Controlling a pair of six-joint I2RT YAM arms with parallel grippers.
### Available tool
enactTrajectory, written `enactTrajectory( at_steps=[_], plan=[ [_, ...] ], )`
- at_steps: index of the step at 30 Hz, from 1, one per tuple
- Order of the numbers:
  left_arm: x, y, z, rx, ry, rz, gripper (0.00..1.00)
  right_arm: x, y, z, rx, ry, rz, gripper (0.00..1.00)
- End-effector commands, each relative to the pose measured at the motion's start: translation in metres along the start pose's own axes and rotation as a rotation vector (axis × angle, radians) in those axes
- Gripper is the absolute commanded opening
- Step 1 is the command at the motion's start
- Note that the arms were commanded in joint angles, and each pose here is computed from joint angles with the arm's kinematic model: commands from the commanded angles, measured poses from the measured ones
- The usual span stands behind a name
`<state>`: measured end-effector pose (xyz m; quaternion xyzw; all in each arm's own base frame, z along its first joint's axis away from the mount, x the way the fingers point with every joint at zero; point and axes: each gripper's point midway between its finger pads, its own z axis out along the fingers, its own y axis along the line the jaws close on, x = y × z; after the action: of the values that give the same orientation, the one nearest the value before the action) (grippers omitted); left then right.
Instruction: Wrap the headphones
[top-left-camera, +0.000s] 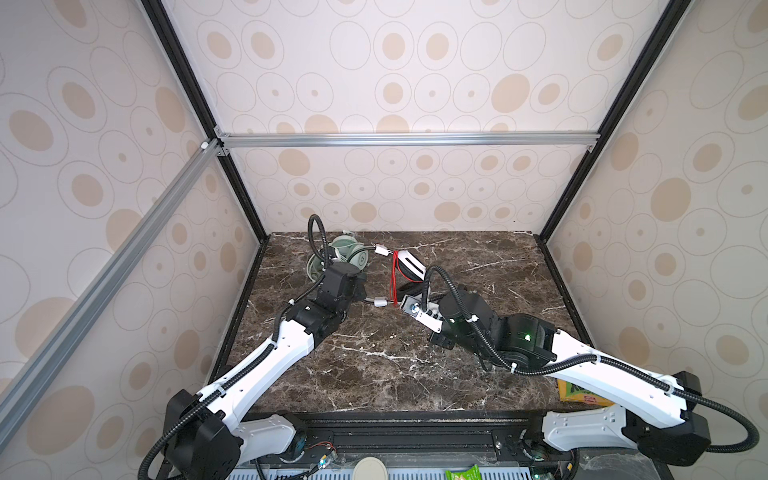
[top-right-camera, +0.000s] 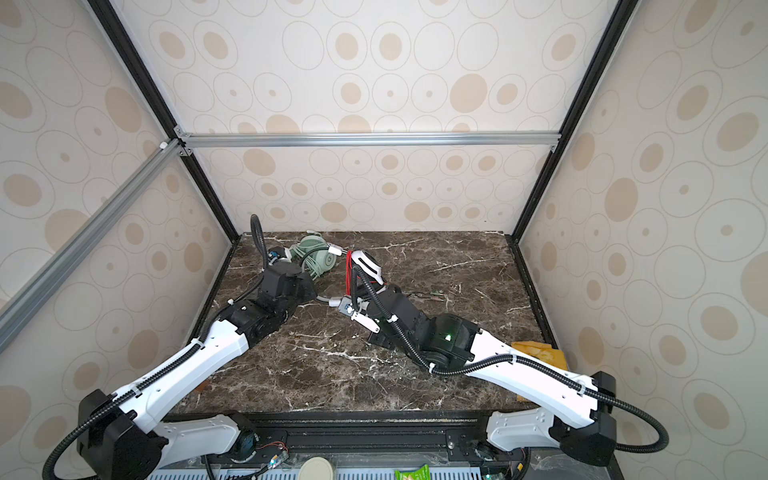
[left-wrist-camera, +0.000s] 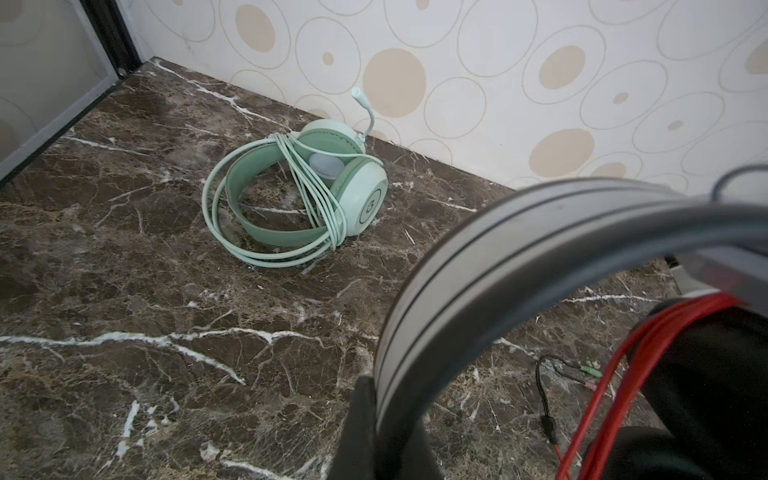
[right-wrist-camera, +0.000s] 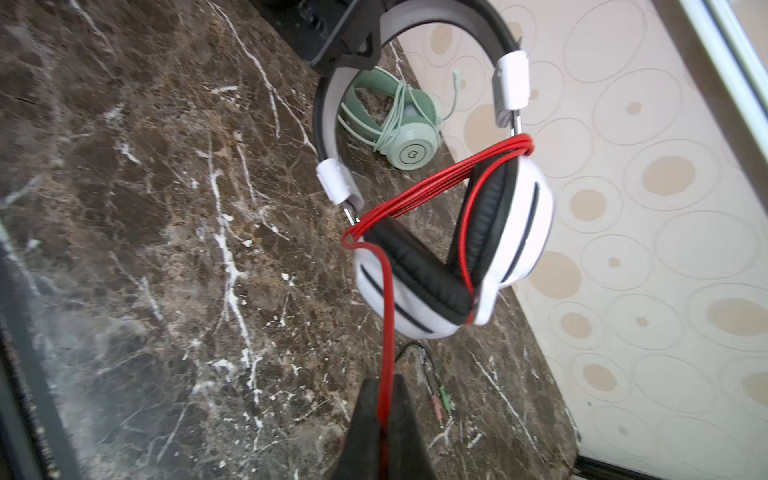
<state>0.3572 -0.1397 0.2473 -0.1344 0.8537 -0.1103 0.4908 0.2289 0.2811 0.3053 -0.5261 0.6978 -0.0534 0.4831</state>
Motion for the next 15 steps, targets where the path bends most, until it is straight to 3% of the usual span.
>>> enactTrajectory(
  at_steps=[1, 15],
  plan=[
    [-0.039, -0.030, -0.014, 0.104, -0.096, -0.051, 0.00, -0.011, -0.024, 0.002, 0.127, -0.001, -0.069, 0.04],
    [-0.038, -0.039, -0.019, 0.155, -0.092, -0.042, 0.00, -0.050, -0.083, 0.022, 0.171, -0.055, 0.004, 0.08]
  ],
)
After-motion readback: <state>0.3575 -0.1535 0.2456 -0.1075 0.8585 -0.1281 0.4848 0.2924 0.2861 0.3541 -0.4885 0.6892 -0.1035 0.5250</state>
